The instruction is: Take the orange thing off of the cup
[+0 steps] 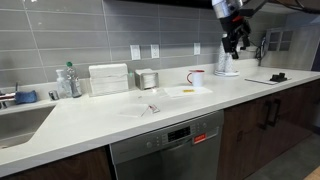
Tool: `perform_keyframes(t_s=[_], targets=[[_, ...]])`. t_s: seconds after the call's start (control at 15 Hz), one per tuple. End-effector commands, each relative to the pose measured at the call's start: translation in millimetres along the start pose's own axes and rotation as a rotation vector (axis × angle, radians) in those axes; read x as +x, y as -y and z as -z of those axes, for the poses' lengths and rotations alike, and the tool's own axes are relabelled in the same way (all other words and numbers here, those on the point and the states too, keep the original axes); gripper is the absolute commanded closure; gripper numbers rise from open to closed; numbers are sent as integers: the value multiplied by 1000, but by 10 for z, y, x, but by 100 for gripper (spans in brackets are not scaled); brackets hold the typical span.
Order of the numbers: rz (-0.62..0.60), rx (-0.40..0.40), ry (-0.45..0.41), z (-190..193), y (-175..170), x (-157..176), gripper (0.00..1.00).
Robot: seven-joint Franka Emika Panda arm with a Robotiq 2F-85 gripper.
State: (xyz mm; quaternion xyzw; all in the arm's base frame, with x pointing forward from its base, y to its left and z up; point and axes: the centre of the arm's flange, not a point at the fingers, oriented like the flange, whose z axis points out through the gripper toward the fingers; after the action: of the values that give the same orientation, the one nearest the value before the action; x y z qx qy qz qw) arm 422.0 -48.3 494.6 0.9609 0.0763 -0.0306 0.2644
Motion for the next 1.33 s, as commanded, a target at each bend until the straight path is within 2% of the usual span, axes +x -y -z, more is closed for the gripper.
perform_keyframes(t_s=[0.0, 0.33, 0.53, 0.6, 0.67, 0.87, 1.27], targets=[[-57, -139, -13, 92, 141, 612, 0], [-102, -305, -56, 98, 387, 1174, 0], [-80, -357, -111, 27, 470, 1472, 0], [-59, -366, -123, -5, 488, 1558, 0], [-69, -336, -106, 58, 471, 1275, 0], [-52, -351, -110, -1, 515, 1451, 0], [-54, -351, -111, 4, 505, 1473, 0]])
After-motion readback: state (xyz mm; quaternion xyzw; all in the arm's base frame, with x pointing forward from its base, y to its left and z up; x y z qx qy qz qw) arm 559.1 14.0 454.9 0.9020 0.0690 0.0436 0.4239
